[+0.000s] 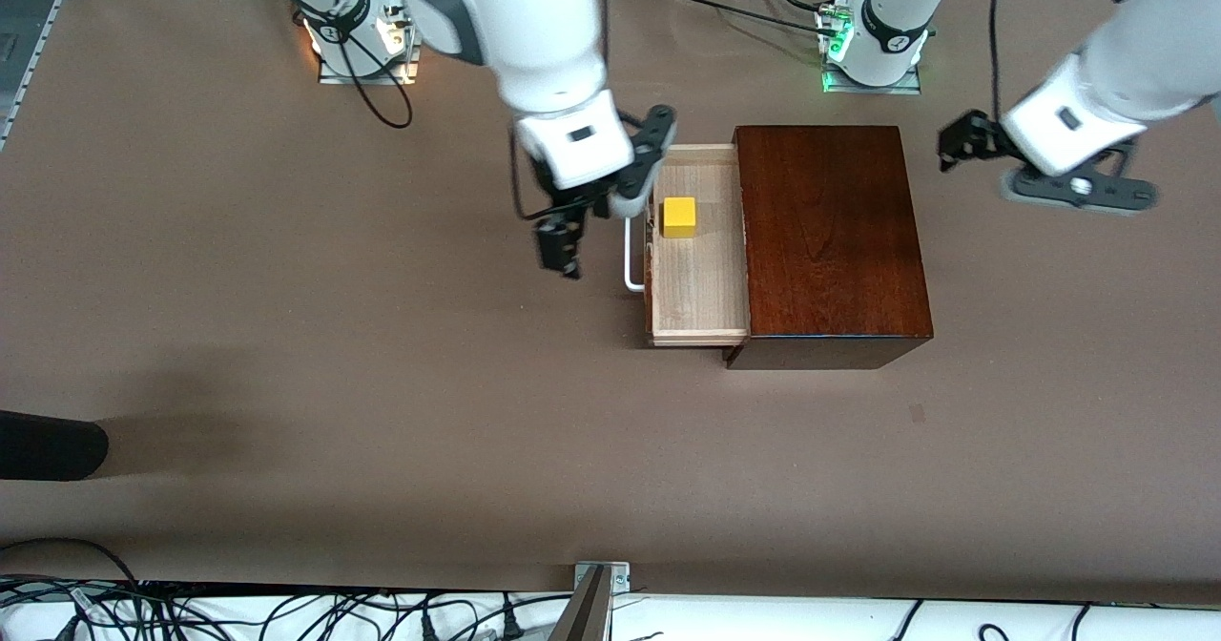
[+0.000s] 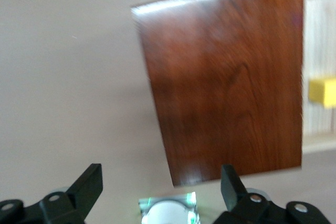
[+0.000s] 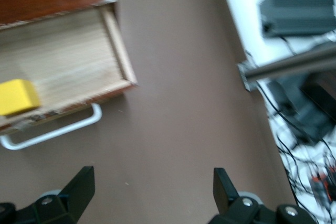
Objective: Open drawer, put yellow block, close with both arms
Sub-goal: 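Withdraw the right gripper while the left gripper reaches the drawer handle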
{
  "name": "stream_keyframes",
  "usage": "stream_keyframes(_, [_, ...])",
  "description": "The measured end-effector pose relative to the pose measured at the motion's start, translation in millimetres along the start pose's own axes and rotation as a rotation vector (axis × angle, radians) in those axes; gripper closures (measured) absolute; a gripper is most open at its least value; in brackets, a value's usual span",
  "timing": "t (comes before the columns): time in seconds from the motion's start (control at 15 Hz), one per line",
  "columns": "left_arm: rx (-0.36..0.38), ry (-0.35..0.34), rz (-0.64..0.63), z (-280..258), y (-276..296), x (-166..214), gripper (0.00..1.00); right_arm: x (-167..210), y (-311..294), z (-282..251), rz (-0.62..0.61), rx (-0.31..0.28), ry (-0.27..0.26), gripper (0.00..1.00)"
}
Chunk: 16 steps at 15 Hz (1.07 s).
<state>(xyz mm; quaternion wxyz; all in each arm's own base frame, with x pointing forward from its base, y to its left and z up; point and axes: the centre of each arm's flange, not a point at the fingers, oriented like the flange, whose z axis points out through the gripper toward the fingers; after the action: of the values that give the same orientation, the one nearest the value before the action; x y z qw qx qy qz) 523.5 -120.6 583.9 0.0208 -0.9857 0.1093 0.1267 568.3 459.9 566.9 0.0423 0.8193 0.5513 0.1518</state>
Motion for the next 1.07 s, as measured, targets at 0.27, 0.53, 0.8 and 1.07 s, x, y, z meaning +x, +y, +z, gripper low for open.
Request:
stream_keyframes(0.27, [-0.025,-0.044,0.228,6.9,79.1,-6.9,0.00,-69.2,91.0,-32.4,0.188,0.013,0.008,0.00])
stream_keyframes(0.53, [-0.092,-0.026,0.413,24.6,139.0,19.5,0.00,-147.0,143.8,-61.4,0.370,0.093,0.009,0.00])
stream_keyframes(0.8, [-0.124,0.067,0.593,59.5,216.3,58.2,0.00,-222.4,162.6,-82.4,0.547,0.115,-0.047,0.00])
stream_keyframes(1.07, [-0.099,0.159,0.761,109.0,304.4,77.6,0.00,-270.6,154.1,-100.5,0.751,0.136,-0.144,0.00])
